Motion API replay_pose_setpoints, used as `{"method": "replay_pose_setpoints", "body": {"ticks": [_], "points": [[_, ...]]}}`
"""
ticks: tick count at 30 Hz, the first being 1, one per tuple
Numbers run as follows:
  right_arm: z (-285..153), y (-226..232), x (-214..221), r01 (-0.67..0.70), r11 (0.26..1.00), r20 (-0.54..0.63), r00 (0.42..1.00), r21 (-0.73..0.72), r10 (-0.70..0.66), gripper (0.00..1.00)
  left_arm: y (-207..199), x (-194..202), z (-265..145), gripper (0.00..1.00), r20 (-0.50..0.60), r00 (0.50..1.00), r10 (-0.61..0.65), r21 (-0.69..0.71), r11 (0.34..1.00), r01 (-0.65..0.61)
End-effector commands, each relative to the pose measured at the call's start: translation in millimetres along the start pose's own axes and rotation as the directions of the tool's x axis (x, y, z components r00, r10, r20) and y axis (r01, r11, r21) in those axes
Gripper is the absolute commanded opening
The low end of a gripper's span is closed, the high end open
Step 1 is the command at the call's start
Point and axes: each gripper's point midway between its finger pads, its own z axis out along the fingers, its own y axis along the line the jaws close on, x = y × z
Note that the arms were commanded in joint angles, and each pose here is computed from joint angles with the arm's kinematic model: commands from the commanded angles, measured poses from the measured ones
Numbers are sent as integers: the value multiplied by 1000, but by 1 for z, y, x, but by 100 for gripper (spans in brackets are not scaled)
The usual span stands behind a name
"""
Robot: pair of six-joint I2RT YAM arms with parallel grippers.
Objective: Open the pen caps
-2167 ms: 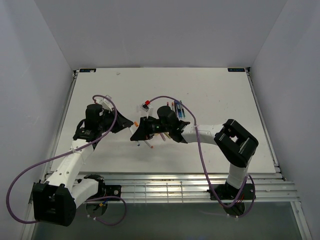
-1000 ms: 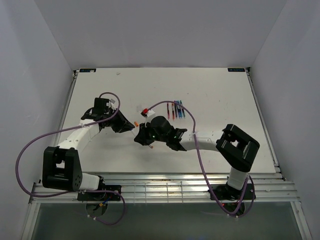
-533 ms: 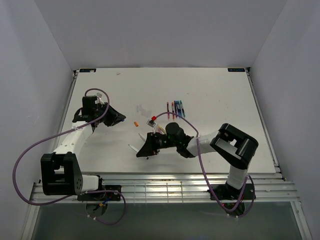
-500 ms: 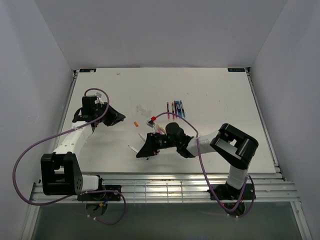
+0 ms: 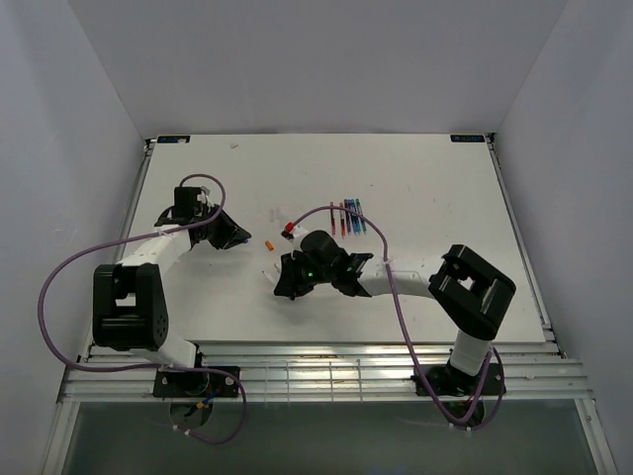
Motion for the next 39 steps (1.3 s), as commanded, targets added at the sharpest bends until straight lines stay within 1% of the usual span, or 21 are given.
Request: {"method": "replay_pose_setpoints", "body": {"ticks": [1,3,9,16,17,19,20,23,24,26,27,30,32,36,39], "points": [[4,-35,8,83,982,-44,996,167,-77,8,-10,-6,7,0,9,999,54,7,999,-54],[9,-47,12,100,973,-67,994,209,-88,8,-6,-1,21,0,-20,998,58,-12,998,-58],[21,-55,12,128,966,-88,990,227,-110,8,1,4,52,0,-74,995,61,-56,996,-65],[33,-63,9,143,957,-96,988,254,-122,8,13,4,65,0,-84,995,52,-97,993,-60],[34,-64,8,144,955,-96,988,258,-123,8,14,5,66,1,-87,995,51,-100,993,-60],[35,-65,7,145,953,-95,988,266,-124,9,18,8,68,6,-92,994,51,-112,992,-61],[35,-67,6,144,951,-92,988,275,-123,9,20,8,69,10,-94,994,50,-116,991,-61],[35,-69,8,133,950,-93,989,284,-111,9,22,10,70,15,-98,994,46,-121,991,-58],[35,-69,9,130,950,-94,990,285,-107,10,21,10,71,18,-99,994,48,-121,991,-60],[35,-75,7,128,941,-82,991,312,-108,10,21,12,71,20,-100,994,48,-124,990,-61],[35,-75,8,128,941,-83,991,313,-107,11,21,12,71,22,-100,994,51,-125,990,-63],[36,-76,10,125,941,-88,991,314,-102,11,24,16,72,24,-106,993,48,-131,989,-62],[36,-76,10,123,943,-90,991,309,-100,12,27,20,73,27,-112,993,42,-137,989,-58],[37,-77,13,123,943,-98,990,310,-97,15,33,24,73,30,-116,993,31,-149,988,-49],[37,-78,15,123,942,-102,990,311,-95,17,35,25,73,35,-115,993,28,-152,987,-45]]}}
